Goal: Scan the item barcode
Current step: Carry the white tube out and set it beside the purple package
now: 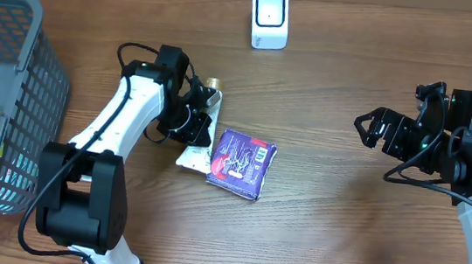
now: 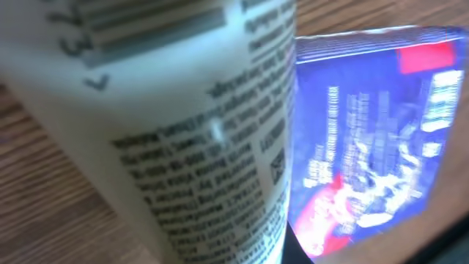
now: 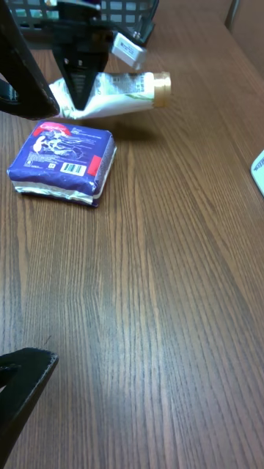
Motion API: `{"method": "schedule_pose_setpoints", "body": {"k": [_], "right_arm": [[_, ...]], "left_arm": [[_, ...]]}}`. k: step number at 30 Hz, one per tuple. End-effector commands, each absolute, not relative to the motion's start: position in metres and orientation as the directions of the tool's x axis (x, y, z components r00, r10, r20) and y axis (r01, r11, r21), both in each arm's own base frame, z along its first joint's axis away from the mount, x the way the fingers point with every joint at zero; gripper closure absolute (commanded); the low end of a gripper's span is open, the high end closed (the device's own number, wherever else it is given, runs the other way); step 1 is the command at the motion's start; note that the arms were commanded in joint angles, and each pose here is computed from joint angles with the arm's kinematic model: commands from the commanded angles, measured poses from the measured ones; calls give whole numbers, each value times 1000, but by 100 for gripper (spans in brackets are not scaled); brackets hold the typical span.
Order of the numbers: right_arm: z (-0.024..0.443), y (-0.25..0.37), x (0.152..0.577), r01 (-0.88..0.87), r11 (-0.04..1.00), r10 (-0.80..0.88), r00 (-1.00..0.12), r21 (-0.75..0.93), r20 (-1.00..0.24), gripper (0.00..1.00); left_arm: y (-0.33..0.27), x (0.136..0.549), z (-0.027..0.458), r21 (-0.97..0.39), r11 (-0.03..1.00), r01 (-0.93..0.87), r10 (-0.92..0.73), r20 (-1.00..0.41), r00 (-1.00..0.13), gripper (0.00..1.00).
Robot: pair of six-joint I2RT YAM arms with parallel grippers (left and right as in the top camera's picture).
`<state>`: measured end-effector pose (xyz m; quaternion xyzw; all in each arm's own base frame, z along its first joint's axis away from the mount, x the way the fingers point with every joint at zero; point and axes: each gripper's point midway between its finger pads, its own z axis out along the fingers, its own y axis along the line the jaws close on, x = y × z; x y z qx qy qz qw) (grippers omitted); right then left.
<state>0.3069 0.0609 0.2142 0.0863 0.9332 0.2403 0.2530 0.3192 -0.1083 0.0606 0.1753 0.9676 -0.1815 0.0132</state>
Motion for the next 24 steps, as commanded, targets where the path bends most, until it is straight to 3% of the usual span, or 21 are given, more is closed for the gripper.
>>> {"method": "schedule_pose_setpoints", "body": {"k": [1, 6, 7, 10, 16, 24], "right_arm": [[221, 60, 311, 9, 877, 260, -849, 480, -460, 0], [221, 60, 311, 3, 879, 255, -848, 478, -464, 0], [221, 60, 311, 4, 878, 256, -849, 478, -463, 0], [221, 60, 311, 4, 878, 256, -848, 478, -463, 0], [222, 60, 312, 2, 878, 256, -846, 478, -467, 0], [222, 60, 312, 2, 878, 256, -847, 478, -467, 0]], "left_arm": [[-98, 314, 47, -293, 907, 304, 298, -64, -952, 96], [-98, 313, 35, -292, 914, 281, 272, -72, -960, 92], [-98, 313, 35, -293, 917, 271, 262, -71, -962, 78], [-98, 316, 36, -294, 924, 243, 233, -69, -970, 53], [-100, 332, 67, -291, 930, 226, 202, -111, -973, 52], [-82, 377, 180, -172, 976, 135, 73, -327, -942, 50]]}}
